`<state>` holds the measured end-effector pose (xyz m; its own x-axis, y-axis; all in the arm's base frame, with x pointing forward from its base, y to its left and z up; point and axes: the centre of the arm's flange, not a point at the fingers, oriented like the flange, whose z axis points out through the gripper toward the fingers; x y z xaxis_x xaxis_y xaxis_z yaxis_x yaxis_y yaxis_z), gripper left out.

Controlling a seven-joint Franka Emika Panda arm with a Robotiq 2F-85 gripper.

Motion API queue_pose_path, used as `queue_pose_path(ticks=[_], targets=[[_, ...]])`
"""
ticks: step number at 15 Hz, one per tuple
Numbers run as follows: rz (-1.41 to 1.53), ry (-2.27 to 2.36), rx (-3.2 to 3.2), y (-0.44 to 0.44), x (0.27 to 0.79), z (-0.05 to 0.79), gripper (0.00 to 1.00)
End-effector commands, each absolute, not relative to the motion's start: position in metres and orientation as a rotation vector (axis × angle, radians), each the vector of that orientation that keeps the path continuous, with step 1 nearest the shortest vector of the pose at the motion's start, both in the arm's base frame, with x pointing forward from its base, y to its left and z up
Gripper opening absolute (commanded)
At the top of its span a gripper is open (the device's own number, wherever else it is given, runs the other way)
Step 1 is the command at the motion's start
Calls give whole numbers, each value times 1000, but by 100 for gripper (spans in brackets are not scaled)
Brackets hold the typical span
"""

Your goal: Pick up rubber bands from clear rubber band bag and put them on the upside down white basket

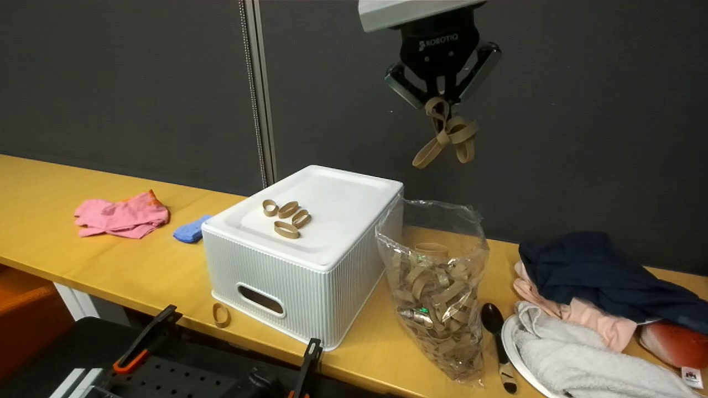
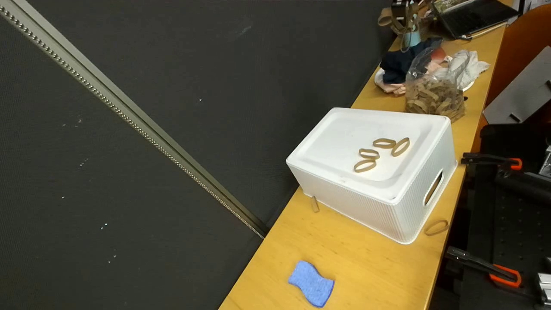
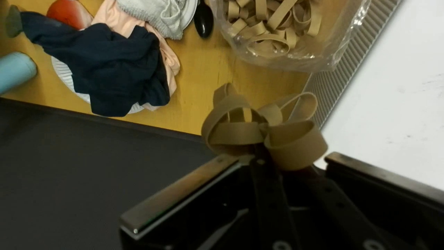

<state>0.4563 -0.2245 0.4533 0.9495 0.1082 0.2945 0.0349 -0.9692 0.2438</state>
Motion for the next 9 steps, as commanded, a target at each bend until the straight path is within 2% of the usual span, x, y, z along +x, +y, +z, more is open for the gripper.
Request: queue_pose_path(ticks=[1,5,9], targets=[[456,249,2868,-229,512,448,1],[435,466,2879,-173,567,428,1],[395,590,2912,-112,579,396,1]])
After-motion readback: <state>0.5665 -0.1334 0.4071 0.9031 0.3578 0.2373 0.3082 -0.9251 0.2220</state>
